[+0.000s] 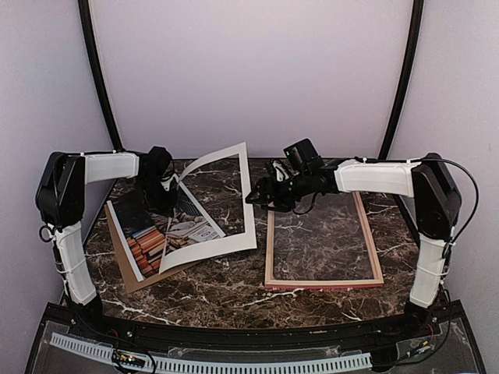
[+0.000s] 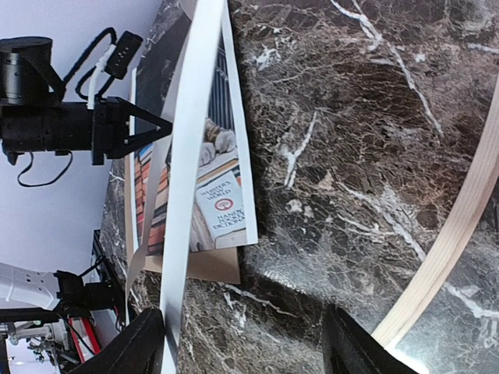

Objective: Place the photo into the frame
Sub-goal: Pick up the mat board from the photo, then pass from the left arm to the right, then place the mat board on the glass panel.

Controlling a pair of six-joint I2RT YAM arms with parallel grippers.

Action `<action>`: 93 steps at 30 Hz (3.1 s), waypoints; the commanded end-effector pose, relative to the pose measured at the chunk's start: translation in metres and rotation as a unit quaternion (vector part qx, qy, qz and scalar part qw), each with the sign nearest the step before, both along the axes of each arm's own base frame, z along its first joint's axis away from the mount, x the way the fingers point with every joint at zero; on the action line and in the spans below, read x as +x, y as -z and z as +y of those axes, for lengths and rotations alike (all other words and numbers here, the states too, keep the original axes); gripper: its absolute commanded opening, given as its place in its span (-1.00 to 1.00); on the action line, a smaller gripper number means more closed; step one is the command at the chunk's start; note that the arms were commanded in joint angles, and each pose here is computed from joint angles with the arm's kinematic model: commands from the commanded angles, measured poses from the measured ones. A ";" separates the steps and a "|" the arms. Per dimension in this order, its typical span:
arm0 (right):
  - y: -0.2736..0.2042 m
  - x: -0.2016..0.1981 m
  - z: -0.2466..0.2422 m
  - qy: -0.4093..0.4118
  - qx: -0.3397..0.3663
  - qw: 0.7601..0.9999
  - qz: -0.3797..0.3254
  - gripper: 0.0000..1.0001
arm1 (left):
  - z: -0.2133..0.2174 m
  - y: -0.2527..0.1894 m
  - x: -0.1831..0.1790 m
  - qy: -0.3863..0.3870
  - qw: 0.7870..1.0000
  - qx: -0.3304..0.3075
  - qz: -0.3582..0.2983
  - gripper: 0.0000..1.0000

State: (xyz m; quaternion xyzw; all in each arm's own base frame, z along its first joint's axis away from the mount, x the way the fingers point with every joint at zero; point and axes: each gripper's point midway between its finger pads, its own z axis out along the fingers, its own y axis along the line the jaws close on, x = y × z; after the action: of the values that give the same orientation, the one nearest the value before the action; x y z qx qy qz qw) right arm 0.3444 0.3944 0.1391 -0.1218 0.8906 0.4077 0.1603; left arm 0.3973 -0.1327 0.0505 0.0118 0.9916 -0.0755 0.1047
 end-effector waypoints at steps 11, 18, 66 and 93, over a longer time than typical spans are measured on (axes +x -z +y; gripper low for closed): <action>-0.034 0.015 0.021 -0.004 0.070 0.997 -0.018 0.04 | -0.013 -0.016 -0.004 0.008 1.000 -0.005 -0.016 -0.92; -0.031 0.017 0.026 -0.011 0.086 0.996 -0.009 -0.51 | -0.018 -0.014 -0.005 0.011 1.000 -0.004 -0.015 -0.92; 0.049 -0.024 -0.333 0.145 -0.306 0.937 0.088 -1.00 | -0.087 -0.123 0.004 0.082 0.961 -0.208 -0.165 0.47; 0.065 0.009 -0.311 0.186 -0.231 0.952 0.072 -0.96 | -0.070 -0.135 0.008 0.057 0.966 -0.165 -0.193 0.55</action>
State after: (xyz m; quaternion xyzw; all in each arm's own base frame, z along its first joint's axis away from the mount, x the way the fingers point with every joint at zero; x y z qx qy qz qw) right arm 0.3470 0.0806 0.0772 0.0374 0.9803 0.1502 0.1223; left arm 0.4111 -0.2100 0.1612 0.0637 0.9284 -0.2565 0.2611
